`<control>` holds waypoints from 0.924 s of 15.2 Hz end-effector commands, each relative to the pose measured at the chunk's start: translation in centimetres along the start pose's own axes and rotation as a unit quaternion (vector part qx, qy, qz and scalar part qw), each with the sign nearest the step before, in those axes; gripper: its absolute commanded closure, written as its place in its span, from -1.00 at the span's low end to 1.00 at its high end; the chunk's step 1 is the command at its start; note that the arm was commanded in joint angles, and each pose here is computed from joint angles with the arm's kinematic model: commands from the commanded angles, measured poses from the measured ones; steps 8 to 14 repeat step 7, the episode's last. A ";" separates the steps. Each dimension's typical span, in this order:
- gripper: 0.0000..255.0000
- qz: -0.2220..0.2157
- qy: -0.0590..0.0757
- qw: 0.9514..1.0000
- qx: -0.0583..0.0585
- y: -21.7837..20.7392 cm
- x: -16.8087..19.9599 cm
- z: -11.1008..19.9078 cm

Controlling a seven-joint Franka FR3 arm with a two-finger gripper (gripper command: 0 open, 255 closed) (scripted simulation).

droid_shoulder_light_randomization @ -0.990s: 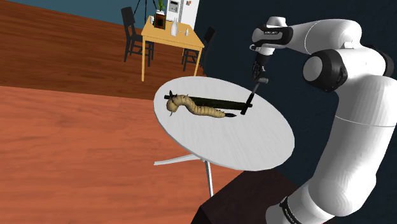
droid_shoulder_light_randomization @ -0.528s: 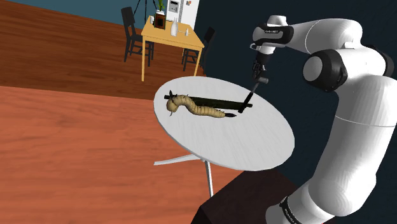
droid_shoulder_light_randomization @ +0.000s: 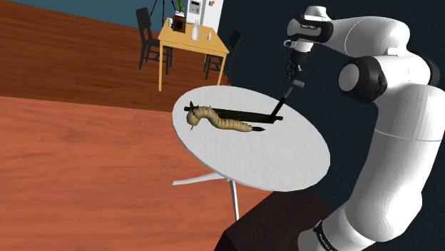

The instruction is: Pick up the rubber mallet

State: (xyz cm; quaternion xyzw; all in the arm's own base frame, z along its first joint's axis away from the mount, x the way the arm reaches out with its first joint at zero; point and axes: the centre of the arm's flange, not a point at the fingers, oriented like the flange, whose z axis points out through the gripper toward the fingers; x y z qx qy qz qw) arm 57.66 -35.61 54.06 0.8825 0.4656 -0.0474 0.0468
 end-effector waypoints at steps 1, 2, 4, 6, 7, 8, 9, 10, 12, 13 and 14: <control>1.00 0.000 0.000 1.000 0.000 0.0 -0.1 -1.0; 1.00 0.000 0.000 1.000 0.000 0.0 -0.1 -1.5; 1.00 0.000 0.000 1.000 0.000 0.1 -0.3 -2.6; 1.00 0.000 0.000 1.000 0.000 0.1 -0.4 -3.2; 1.00 0.000 0.000 1.000 0.000 0.1 -0.4 -3.2; 1.00 0.000 0.000 1.000 0.000 0.1 -0.4 -3.2; 1.00 0.000 0.000 1.000 0.000 0.1 -0.4 -3.2; 1.00 0.000 0.000 1.000 0.000 0.1 -0.4 -3.2; 1.00 0.000 0.000 1.000 0.000 0.1 -0.4 -3.2; 1.00 0.000 0.000 1.000 0.000 0.1 -0.4 -3.2; 1.00 0.000 0.000 1.000 0.000 0.1 -0.4 -3.2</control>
